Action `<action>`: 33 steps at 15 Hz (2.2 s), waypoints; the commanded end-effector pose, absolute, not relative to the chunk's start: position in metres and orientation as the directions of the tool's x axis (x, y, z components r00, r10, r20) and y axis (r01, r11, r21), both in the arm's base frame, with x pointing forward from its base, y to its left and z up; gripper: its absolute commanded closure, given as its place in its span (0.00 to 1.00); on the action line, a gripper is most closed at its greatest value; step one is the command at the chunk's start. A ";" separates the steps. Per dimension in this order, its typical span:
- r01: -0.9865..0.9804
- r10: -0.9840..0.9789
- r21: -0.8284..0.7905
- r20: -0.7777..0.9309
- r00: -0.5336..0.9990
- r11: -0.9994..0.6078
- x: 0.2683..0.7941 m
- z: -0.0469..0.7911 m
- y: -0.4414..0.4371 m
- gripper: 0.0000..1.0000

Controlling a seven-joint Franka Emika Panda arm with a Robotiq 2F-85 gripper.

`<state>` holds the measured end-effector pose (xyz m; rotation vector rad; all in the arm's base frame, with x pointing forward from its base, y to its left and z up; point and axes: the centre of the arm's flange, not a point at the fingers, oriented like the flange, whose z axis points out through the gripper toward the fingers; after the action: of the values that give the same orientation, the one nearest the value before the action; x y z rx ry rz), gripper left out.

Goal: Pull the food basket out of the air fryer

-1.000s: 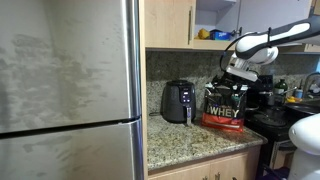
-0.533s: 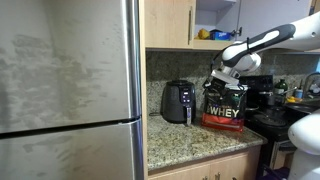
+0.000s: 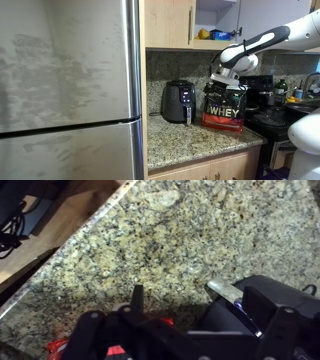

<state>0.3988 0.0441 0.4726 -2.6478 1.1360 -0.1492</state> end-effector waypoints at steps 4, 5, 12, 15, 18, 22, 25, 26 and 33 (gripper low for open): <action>-0.683 -0.692 -0.180 -0.012 0.721 -0.708 0.393 0.469 0.043 0.00; -0.683 -0.692 -0.177 -0.017 0.722 -0.709 0.392 0.469 0.043 0.00; -0.677 -0.718 -0.238 0.239 0.654 -0.696 0.408 0.471 0.038 0.00; -0.682 -0.777 -0.371 0.318 0.544 -0.630 0.416 0.475 0.040 0.00; -0.672 -0.779 -0.395 0.300 0.551 -0.627 0.416 0.486 0.041 0.00; -0.669 -0.790 -0.420 0.309 0.530 -0.613 0.416 0.485 0.042 0.00; -0.669 -0.790 -0.421 0.309 0.529 -0.612 0.416 0.485 0.042 0.00; -0.661 -0.765 -0.384 0.322 0.558 -0.645 0.414 0.485 0.040 0.00; -0.616 -0.663 -0.245 0.258 0.703 -0.749 0.405 0.478 0.040 0.00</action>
<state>0.4051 0.0424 0.4735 -2.7326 1.0959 -0.5247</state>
